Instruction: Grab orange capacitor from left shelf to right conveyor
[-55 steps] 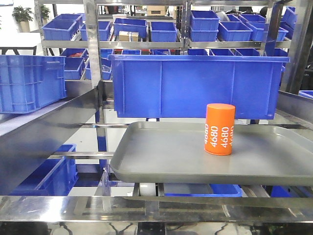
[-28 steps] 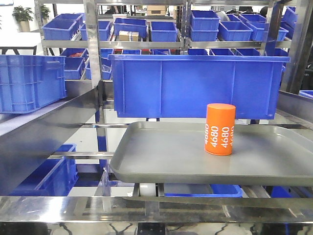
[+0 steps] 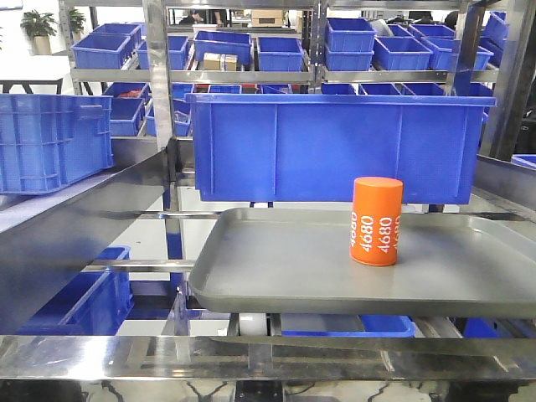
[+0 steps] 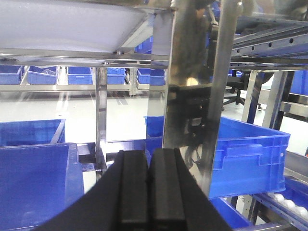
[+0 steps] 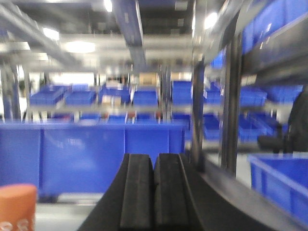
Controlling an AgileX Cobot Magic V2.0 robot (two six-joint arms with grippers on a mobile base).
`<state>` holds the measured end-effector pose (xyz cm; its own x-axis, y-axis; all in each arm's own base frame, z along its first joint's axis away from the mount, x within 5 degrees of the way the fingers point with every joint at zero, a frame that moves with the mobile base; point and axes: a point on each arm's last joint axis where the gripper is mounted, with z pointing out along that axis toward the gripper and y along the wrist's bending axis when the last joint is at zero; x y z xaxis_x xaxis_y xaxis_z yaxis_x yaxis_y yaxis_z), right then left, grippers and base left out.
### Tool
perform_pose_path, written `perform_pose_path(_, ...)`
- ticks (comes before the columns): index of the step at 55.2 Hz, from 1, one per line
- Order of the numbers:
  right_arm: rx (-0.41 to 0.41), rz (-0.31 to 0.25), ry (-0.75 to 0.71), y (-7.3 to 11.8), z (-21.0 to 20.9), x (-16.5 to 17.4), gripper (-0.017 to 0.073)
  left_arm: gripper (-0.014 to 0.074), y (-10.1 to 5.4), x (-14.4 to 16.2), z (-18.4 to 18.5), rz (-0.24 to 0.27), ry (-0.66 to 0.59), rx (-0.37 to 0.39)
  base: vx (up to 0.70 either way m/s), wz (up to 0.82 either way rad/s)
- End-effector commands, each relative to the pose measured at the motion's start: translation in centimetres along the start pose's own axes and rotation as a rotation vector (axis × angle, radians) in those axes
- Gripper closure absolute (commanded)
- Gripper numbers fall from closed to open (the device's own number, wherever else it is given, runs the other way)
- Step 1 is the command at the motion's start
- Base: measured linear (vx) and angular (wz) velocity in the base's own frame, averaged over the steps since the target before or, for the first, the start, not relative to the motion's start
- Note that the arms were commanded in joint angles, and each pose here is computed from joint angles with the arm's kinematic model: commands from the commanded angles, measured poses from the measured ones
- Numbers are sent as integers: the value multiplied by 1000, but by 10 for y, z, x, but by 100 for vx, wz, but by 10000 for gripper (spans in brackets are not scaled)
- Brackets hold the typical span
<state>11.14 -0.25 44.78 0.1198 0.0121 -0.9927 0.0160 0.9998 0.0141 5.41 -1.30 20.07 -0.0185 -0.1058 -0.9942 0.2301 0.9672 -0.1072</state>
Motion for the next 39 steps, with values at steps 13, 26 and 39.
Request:
perform_pose_path(13, 8, -7, -50, -1, 12, -10, 503, 600, -2, -18, -2, -11, -116, 17, 0, 0)
perform_pose_path(26, 8, -30, -44, -1, 11, -10, 193, 600, -2, -18, -2, -11, -116, 17, 0, 0)
perform_pose_path(39, 9, -27, -56, -1, 11, -11, -172, 600, -2, -18, -2, -11, -116, 17, 0, 0)
